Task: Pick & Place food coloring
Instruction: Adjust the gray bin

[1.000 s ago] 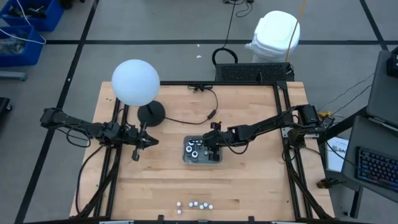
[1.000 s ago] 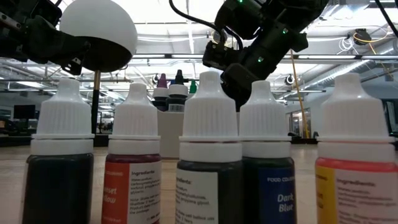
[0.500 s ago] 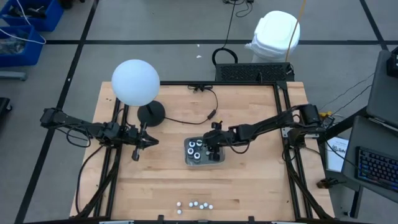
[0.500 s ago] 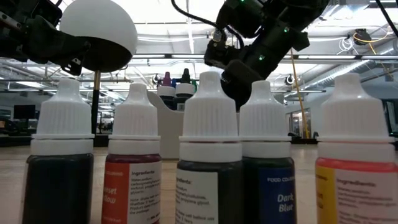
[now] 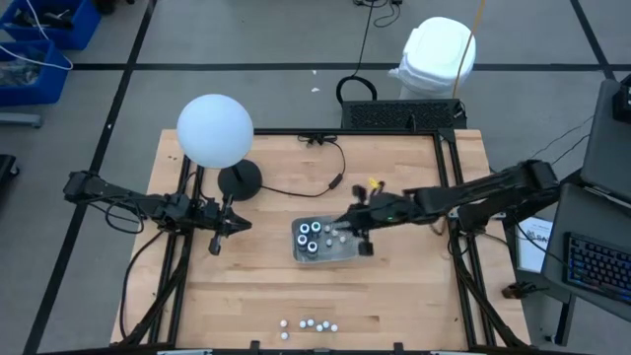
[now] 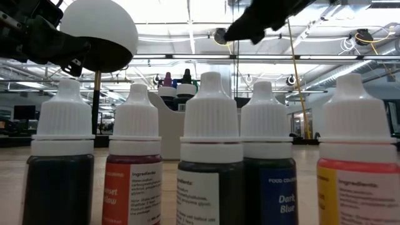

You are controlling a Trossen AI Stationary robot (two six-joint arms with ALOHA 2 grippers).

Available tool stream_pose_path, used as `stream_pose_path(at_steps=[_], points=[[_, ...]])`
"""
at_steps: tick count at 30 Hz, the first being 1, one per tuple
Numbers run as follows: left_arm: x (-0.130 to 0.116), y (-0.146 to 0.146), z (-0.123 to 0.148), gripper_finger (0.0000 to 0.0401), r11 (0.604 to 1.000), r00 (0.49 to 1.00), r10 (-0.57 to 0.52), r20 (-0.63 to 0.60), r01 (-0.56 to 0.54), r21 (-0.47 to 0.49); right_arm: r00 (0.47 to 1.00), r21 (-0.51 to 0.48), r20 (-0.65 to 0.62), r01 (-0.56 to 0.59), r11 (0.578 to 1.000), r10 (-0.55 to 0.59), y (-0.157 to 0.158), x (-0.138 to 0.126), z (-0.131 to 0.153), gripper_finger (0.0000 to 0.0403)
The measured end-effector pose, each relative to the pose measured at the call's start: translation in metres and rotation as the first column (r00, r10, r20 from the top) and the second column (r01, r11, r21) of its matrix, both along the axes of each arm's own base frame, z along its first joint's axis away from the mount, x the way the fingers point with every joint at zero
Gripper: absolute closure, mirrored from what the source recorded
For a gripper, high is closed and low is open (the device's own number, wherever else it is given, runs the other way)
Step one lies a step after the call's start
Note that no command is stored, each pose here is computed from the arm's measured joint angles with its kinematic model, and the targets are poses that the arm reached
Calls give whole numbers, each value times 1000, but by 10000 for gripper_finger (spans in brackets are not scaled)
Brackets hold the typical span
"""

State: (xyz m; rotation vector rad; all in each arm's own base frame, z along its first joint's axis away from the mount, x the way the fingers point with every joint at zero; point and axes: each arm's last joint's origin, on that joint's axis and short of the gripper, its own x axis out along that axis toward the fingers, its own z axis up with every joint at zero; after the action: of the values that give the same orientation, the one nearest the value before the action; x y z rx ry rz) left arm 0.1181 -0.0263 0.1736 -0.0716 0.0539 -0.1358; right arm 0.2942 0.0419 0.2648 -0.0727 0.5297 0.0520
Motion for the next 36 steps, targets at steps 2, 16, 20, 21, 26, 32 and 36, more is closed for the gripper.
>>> stream_pose_path(at_steps=[2, 16, 20, 21, 26, 32, 36], points=[[0, 0, -1, 364, 1000, 1000, -2, -14, 1, -23, 996, -53, 22, 93, 994, -92, -5, -13, 0, 370], [21, -20, -23, 397, 988, 973, -152, -175, 146, -47, 923, -79, -89, 369, 926, -375, -54, -42, -71, 402], [28, -32, -32, 398, 983, 963, -178, -201, 168, -67, 928, -55, -85, 358, 932, -362, -59, -47, -81, 402], [30, -36, -33, 398, 983, 964, -178, -197, 167, -72, 934, -37, -78, 346, 937, -348, -60, -46, -81, 402], [45, -54, -39, 399, 986, 960, -166, -227, 154, -70, 942, 1, -89, 325, 946, -324, -62, -48, -91, 402], [82, -81, -42, 399, 990, 951, -133, -278, 143, 15, 939, 12, -114, 327, 945, -324, -62, -48, -98, 403], [107, -97, -46, 399, 983, 946, -124, -300, 158, 90, 940, 15, -110, 326, 945, -323, -62, -44, -101, 403]])
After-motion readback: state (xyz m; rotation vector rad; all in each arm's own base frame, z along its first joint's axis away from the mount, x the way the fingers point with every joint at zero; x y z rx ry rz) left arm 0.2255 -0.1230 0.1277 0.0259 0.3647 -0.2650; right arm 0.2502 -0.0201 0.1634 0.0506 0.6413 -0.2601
